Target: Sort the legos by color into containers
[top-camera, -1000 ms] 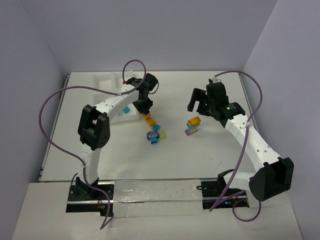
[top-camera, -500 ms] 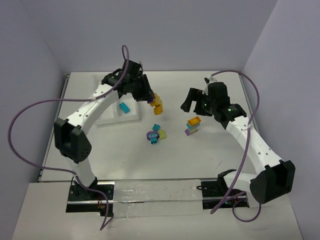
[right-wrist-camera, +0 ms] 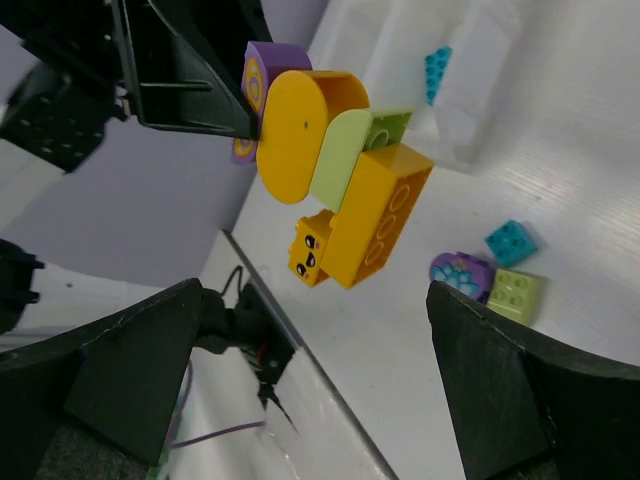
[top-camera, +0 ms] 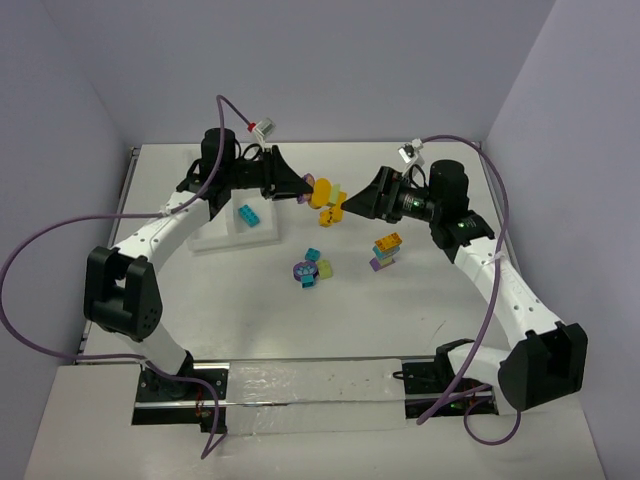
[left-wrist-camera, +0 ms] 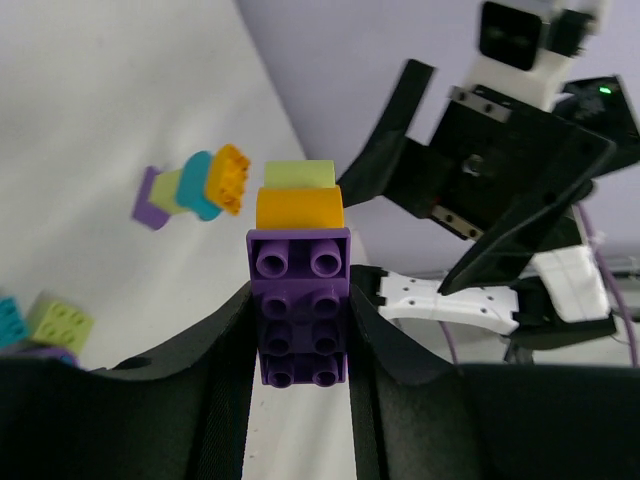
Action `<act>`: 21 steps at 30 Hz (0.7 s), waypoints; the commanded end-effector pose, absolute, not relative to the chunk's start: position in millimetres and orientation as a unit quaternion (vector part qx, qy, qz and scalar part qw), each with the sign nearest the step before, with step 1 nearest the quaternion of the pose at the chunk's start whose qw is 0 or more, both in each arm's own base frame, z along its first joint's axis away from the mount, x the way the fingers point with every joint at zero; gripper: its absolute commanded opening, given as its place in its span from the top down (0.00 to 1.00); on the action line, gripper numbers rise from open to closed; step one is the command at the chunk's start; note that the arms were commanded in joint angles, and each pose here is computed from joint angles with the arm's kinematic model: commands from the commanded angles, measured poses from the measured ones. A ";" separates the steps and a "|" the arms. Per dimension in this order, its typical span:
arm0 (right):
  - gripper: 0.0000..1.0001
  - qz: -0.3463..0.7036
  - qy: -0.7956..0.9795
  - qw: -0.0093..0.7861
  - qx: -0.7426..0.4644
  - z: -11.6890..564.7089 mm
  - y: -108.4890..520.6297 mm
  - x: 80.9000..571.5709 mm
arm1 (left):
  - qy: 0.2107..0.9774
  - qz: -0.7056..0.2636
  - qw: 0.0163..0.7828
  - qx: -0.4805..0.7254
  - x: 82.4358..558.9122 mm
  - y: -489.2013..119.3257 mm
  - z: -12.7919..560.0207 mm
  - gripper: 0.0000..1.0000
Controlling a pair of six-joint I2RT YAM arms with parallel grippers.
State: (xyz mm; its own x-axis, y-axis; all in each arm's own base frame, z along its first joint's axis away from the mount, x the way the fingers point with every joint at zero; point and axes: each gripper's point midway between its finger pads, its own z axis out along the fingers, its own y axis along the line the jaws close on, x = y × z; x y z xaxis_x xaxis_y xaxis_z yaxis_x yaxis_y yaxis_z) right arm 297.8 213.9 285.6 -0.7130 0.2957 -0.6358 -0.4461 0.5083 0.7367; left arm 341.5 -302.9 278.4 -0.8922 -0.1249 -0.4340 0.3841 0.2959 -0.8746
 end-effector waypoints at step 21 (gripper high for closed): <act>0.07 0.639 0.687 0.330 -0.106 335.4 244.8 300.3 | 0.641 -0.696 0.249 0.205 302.9 -309.4 360.4 1.00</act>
